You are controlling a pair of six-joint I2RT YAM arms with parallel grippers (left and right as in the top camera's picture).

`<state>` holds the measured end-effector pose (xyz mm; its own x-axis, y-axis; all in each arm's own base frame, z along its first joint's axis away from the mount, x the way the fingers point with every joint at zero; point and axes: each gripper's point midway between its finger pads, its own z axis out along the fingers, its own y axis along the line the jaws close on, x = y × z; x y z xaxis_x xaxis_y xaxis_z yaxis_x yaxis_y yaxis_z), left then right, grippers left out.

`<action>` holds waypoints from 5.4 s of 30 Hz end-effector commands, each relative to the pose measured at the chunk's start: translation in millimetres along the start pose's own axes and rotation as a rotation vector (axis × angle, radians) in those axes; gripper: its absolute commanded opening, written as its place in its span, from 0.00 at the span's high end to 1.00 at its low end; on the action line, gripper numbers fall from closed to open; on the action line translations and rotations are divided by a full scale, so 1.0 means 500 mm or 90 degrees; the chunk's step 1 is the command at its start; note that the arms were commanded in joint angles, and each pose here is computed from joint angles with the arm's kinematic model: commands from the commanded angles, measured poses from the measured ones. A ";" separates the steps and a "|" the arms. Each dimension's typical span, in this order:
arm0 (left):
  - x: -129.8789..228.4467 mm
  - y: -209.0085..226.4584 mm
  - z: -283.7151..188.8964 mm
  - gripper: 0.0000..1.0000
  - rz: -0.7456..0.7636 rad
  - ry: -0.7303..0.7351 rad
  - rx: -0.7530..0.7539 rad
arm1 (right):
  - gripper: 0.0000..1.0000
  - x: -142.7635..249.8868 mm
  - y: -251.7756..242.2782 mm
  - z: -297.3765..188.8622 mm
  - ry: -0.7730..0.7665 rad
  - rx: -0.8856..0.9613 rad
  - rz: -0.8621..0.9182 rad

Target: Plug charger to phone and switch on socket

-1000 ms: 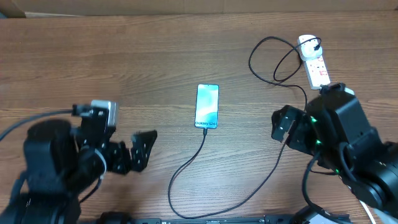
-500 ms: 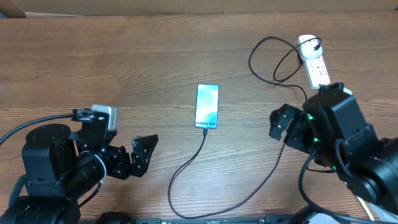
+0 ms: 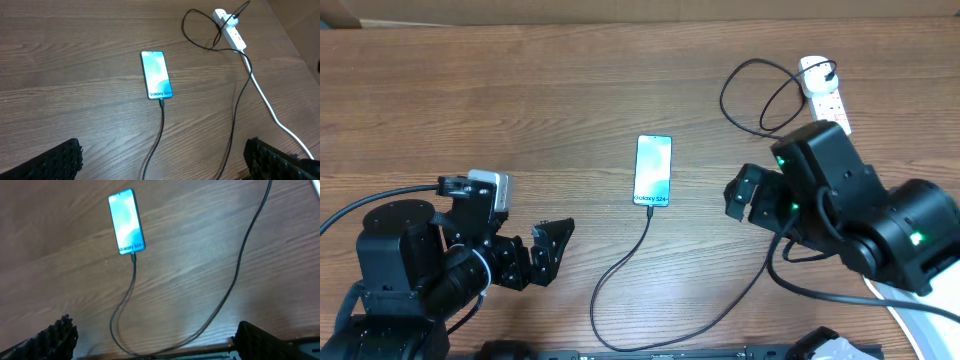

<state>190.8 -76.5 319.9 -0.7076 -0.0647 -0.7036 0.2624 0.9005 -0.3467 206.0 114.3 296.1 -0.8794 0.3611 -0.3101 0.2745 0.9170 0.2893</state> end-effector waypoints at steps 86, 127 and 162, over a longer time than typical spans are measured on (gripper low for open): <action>-0.001 -0.010 -0.003 0.00 0.014 -0.002 0.014 | 0.00 -0.665 -0.482 0.417 -0.182 0.298 0.063; -0.001 -0.010 -0.003 0.00 0.014 -0.002 0.014 | 0.00 -0.600 -0.508 0.527 -0.132 0.199 0.113; -0.001 -0.010 -0.003 0.00 0.014 -0.002 0.014 | 0.00 -0.628 -0.542 0.613 -0.152 0.218 0.043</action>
<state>189.7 -78.4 319.6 -0.7113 -0.0616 -0.7002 0.2691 0.8964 -0.3521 525.4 -193.3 43.3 -0.7469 0.4271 -0.5096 0.4829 0.8753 0.0258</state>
